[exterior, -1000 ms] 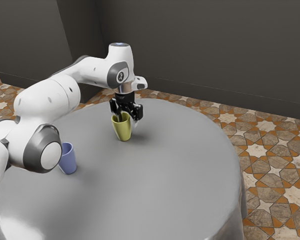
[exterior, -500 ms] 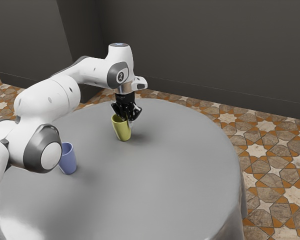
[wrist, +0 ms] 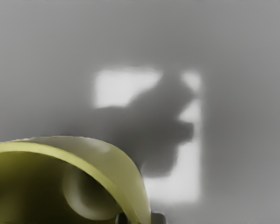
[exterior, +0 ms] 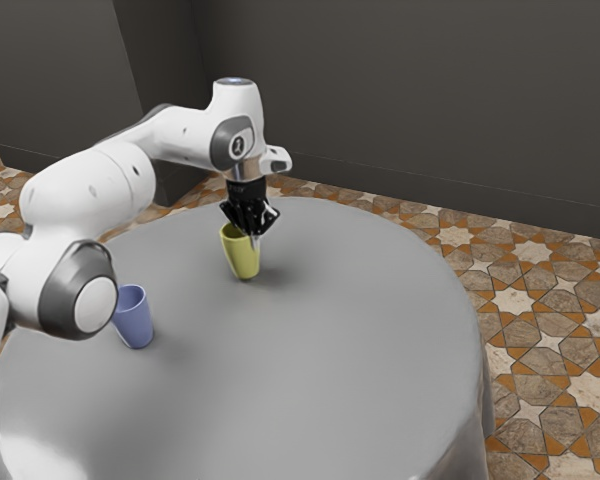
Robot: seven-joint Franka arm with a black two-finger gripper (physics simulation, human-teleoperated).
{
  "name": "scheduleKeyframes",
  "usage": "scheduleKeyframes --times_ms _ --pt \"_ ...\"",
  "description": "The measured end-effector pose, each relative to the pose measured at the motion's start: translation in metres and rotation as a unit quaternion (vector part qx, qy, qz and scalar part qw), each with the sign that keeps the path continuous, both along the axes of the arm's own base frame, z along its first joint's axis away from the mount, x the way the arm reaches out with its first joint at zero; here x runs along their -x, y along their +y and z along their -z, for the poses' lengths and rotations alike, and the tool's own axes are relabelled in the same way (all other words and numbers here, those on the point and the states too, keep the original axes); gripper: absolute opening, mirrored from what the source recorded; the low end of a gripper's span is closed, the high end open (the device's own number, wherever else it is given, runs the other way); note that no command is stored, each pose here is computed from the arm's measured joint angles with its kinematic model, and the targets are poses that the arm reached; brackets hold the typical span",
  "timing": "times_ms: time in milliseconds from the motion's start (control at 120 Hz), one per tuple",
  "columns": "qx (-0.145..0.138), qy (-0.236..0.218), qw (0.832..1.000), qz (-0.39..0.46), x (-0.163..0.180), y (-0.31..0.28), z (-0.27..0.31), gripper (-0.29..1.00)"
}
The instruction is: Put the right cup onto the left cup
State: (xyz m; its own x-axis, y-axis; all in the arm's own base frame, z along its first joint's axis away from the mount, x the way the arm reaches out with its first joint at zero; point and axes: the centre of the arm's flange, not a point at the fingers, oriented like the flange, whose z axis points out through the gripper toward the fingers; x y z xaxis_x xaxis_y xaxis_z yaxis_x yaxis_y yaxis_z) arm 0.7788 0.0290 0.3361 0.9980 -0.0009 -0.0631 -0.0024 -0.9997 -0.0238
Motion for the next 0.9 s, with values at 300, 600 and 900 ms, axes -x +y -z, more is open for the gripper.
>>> scheduleKeyframes --times_ms 300,600,900 --pt "-0.001 -0.007 1.0 -0.002 0.016 0.001 -0.043 -0.08" --pt "0.0 -0.013 1.0 -0.006 0.049 0.004 -0.081 -0.08" --pt "0.001 -0.042 0.999 -0.008 0.085 0.005 -0.12 -0.08"
